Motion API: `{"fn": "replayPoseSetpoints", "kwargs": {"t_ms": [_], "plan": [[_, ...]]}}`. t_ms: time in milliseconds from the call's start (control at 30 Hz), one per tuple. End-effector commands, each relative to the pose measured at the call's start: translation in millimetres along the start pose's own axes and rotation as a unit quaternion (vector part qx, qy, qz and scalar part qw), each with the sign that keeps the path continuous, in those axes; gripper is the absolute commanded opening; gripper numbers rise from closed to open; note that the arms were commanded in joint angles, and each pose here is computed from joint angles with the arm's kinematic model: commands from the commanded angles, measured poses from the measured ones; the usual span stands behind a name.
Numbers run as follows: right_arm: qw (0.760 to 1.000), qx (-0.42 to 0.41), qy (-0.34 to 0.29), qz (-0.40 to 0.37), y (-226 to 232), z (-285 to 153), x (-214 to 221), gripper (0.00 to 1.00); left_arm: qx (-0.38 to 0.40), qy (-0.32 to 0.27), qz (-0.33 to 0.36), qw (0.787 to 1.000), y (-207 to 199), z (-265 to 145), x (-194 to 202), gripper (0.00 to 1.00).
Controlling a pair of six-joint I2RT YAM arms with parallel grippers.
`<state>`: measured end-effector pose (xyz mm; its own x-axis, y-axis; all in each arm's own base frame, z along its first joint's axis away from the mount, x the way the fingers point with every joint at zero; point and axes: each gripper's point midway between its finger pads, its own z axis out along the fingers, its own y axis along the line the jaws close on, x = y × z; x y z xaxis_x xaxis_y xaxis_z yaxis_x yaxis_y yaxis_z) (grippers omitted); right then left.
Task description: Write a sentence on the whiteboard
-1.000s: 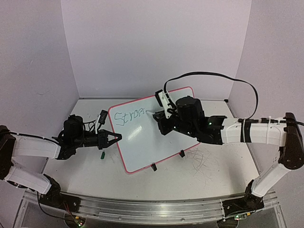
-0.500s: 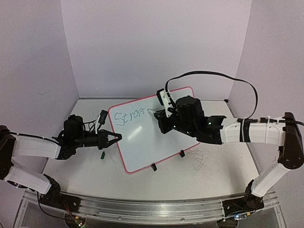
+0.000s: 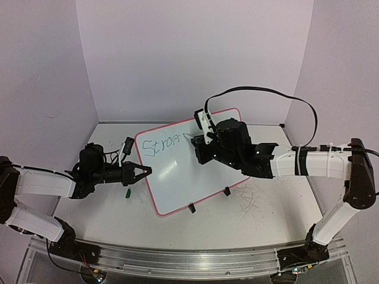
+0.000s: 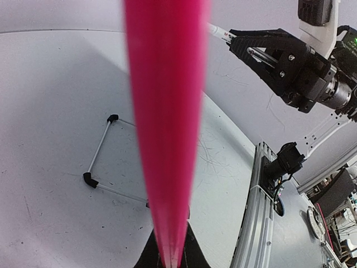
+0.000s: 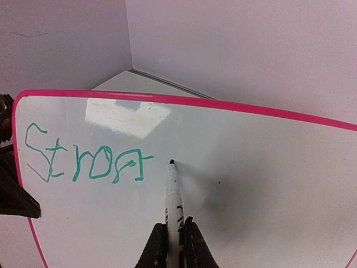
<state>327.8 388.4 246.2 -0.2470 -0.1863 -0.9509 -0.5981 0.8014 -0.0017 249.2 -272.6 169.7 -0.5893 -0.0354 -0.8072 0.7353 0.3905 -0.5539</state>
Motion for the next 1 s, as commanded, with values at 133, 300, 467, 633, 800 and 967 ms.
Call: {"fn": "replayPoseSetpoints", "kwargs": {"t_ms": [133, 300, 467, 633, 800, 967], "plan": [[1.0, -0.011, -0.019, 0.004, 4.0, 7.9, -16.8, 0.0, -0.004, -0.021, 0.049, 0.999, -3.7, -0.7, -16.8, 0.0], [1.0, -0.023, -0.008, 0.004, 8.4, 4.7, -9.3, 0.0, -0.005, -0.022, 0.051, 0.998, -3.8, -1.1, -16.9, 0.0], [1.0, -0.025, 0.003, 0.003, 8.0, 0.3, 0.0, 0.0, -0.004, -0.022, 0.051, 0.998, -3.7, -0.8, -17.0, 0.0], [1.0, -0.022, 0.017, 0.004, 5.7, -3.0, 10.7, 0.0, -0.004, -0.022, 0.051, 0.998, -4.0, -0.8, -17.4, 0.0], [0.999, -0.02, 0.026, 0.004, 3.3, -6.4, 17.8, 0.0, -0.004, -0.022, 0.051, 0.998, -4.2, -1.1, -17.0, 0.0], [1.0, -0.005, 0.027, 0.003, -2.3, -7.6, 19.6, 0.0, -0.005, -0.021, 0.05, 0.999, -3.4, -0.9, -16.3, 0.0]]}}
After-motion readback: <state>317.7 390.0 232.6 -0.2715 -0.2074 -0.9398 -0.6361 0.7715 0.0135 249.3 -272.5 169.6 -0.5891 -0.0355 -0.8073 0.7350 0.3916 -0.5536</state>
